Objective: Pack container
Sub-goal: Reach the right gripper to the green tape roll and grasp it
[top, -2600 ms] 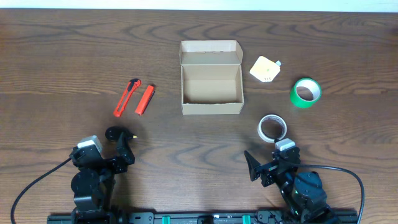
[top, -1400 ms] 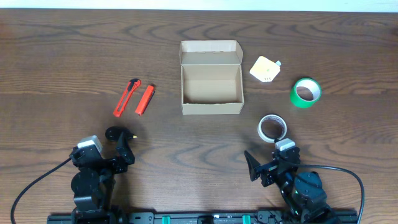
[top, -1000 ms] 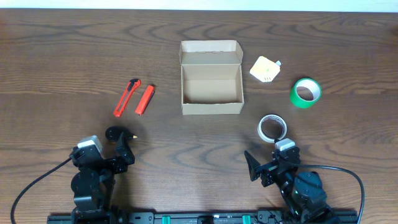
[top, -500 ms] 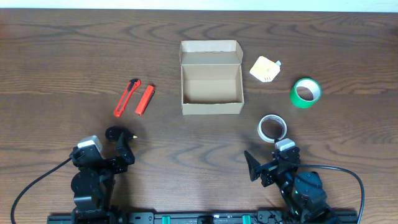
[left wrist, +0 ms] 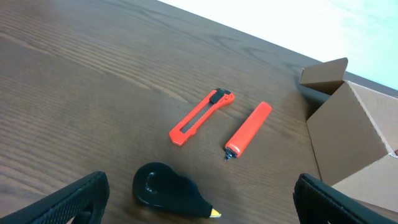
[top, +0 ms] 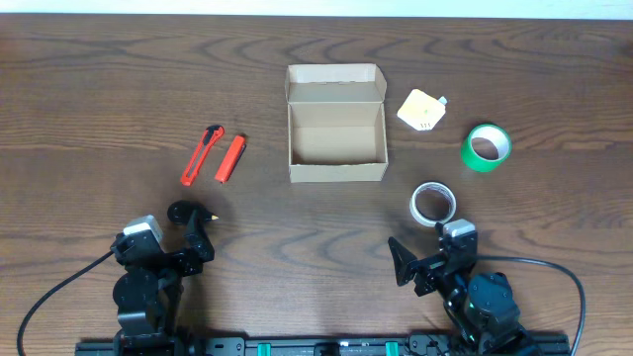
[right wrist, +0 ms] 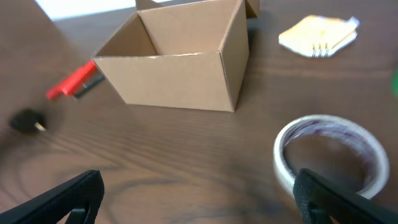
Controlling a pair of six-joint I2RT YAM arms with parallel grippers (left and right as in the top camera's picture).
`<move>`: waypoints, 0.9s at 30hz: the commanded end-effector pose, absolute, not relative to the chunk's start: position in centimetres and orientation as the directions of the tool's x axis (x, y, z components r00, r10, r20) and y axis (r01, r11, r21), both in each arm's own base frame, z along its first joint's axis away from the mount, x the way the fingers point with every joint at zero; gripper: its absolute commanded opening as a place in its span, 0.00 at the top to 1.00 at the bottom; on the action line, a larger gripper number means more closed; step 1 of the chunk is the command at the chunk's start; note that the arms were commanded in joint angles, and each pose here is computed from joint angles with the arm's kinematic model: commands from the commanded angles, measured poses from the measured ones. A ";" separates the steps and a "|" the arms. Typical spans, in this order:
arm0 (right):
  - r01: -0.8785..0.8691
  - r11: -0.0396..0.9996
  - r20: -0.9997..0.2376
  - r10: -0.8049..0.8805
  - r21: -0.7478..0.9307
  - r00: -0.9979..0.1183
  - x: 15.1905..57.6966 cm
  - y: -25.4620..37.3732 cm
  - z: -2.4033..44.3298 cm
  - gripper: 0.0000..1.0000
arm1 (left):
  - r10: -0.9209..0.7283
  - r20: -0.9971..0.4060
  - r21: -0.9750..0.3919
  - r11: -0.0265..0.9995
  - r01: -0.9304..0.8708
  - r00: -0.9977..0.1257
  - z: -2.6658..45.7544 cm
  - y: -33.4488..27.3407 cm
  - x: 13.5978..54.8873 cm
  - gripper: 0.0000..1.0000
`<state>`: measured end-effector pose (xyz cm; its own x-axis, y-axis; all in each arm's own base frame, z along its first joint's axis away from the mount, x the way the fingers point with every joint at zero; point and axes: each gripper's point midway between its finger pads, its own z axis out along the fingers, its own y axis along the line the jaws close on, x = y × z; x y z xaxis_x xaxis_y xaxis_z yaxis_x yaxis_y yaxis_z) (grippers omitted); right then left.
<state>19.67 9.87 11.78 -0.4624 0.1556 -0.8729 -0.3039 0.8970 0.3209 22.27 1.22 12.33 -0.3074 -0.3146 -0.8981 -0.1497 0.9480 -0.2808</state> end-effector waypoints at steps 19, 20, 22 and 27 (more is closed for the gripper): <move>-0.438 0.768 -0.859 0.278 0.468 -0.430 19.9 12.9 16.6 0.01 | -0.302 -0.899 -0.261 0.951 -0.166 -0.317 11.5 1.6 22.3 0.05; -0.429 0.773 -0.856 0.276 0.468 -0.437 20.1 12.8 16.7 0.01 | -0.302 -0.899 -0.261 0.951 -0.166 -0.317 11.5 1.6 22.3 0.04; -0.414 0.793 -0.857 0.248 0.448 -0.452 20.6 12.7 17.3 0.01 | -0.302 -0.899 -0.261 0.951 -0.166 -0.317 11.5 1.6 22.3 0.05; -0.398 0.849 -0.867 0.128 0.347 -0.482 22.7 12.7 19.4 0.01 | -0.302 -0.899 -0.261 0.951 -0.166 -0.317 11.5 1.6 22.3 0.05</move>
